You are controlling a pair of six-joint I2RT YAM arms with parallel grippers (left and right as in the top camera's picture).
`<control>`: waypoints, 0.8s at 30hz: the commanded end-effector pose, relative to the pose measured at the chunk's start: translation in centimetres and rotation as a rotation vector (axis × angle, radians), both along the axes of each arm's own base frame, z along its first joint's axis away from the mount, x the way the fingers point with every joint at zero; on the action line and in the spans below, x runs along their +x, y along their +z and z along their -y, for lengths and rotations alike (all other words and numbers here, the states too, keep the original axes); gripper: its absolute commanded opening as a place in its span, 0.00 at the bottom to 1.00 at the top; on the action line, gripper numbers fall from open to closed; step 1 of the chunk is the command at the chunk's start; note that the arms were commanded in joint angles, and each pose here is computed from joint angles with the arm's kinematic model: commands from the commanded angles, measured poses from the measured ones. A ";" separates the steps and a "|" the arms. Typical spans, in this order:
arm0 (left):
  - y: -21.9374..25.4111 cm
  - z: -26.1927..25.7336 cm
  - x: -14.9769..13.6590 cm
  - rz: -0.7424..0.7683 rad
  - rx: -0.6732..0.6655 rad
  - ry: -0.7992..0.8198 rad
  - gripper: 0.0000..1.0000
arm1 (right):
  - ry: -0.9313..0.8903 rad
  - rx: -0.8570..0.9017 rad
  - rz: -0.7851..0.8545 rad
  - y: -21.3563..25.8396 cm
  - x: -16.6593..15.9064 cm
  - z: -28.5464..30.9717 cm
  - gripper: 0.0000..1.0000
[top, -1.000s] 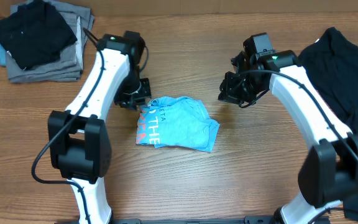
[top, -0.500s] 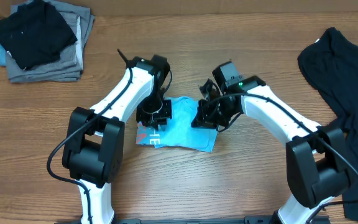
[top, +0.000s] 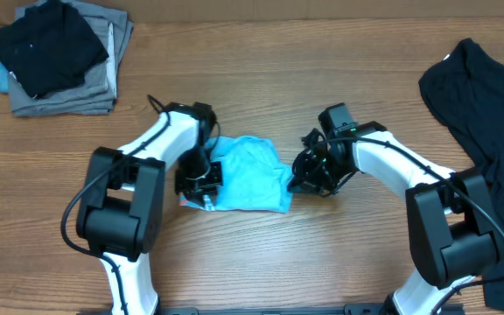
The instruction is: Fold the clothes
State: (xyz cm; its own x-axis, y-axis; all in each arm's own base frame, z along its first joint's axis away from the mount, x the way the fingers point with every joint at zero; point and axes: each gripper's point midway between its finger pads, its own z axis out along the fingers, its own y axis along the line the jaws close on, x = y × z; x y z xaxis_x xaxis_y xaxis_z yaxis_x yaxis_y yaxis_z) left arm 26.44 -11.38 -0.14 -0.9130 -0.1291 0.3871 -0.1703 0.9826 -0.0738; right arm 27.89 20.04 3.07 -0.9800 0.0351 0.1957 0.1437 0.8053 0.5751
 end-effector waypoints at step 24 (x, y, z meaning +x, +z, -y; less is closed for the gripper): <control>8.4 -4.9 5.6 0.102 0.142 -0.024 1.00 | 0.005 0.217 0.323 10.1 6.5 -5.5 0.38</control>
